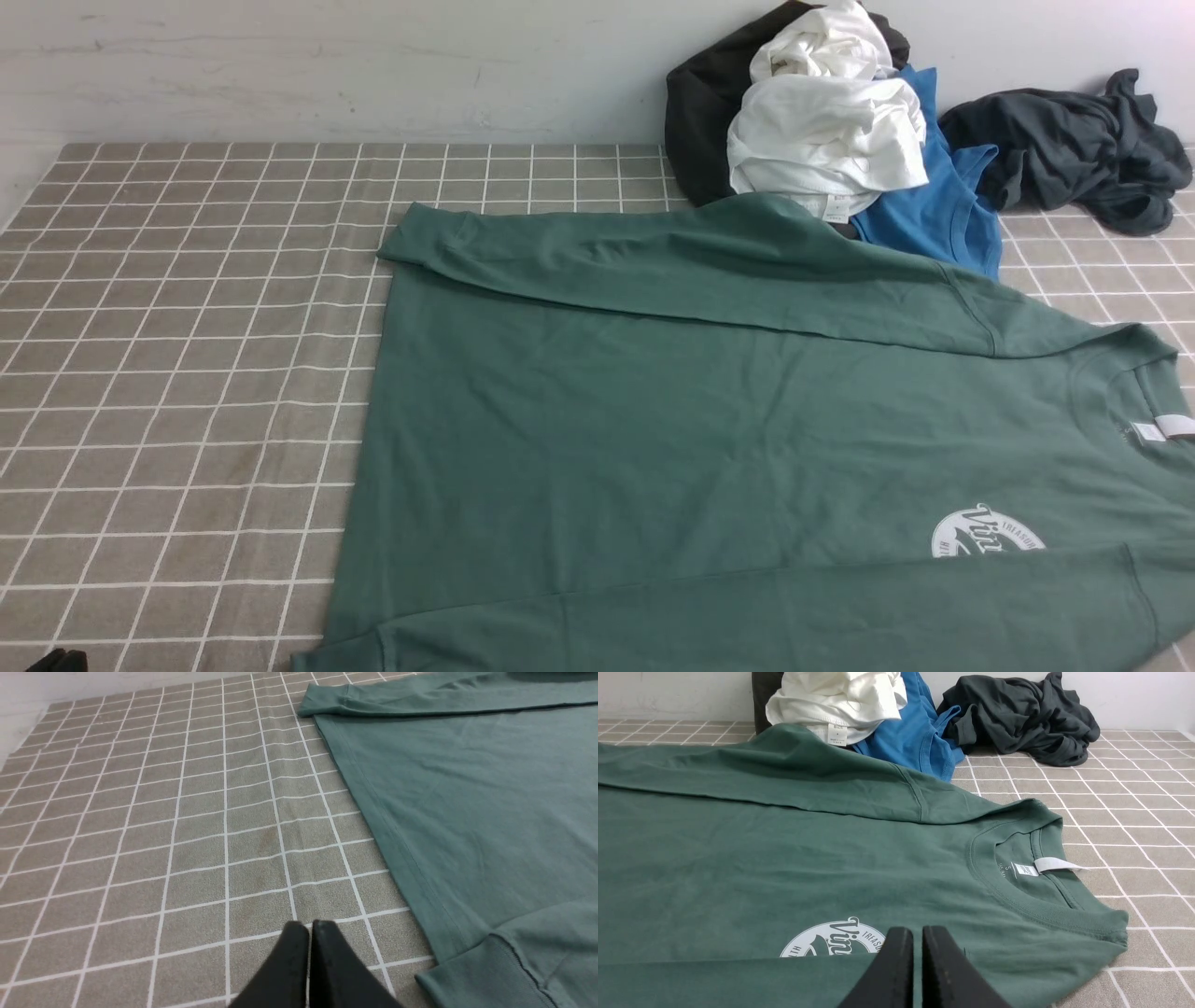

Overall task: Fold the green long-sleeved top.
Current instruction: Use the left arm to clamp the cuff closest to it

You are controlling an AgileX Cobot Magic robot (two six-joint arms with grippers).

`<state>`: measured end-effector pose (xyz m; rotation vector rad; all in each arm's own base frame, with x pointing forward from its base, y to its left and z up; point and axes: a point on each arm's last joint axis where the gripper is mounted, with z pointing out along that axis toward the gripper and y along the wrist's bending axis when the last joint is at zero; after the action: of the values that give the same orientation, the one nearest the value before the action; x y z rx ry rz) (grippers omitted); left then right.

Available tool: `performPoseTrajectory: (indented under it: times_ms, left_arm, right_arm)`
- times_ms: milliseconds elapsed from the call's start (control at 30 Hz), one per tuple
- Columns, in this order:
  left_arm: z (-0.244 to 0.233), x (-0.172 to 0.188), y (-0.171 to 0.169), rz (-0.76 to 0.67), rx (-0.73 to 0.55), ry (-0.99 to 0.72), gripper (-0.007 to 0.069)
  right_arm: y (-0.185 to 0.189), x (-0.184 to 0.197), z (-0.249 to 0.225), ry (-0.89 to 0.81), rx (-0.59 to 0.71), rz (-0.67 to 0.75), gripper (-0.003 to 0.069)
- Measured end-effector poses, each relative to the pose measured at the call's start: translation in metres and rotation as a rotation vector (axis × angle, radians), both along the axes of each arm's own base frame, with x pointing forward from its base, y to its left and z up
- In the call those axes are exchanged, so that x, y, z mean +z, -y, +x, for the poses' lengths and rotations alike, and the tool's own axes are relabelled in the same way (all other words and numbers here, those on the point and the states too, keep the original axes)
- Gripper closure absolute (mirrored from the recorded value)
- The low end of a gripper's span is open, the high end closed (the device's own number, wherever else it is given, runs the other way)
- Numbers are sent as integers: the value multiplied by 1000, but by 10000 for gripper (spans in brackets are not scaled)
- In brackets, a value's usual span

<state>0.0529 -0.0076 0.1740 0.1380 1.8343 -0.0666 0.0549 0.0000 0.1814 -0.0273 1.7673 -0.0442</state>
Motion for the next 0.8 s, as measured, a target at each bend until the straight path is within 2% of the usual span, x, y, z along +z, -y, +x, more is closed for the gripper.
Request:
performPoseTrajectory:
  times_ms: [300, 600, 667, 800]
  left_arm:
    - [3, 14, -1, -12, 14, 154, 633]
    - [1, 48, -4, -55, 50, 528, 633]
    - [-2, 56, -5, -96, 57, 617, 633]
    - [-16, 81, -11, -296, 61, 925, 633]
  right_arm:
    - [0, 4, 1, 55, -5, -2, 631]
    - [4, 44, -2, 495, -42, 9, 631]
    - [5, 51, -5, 583, -49, 55, 631]
    - [10, 68, -14, 802, -78, 196, 631]
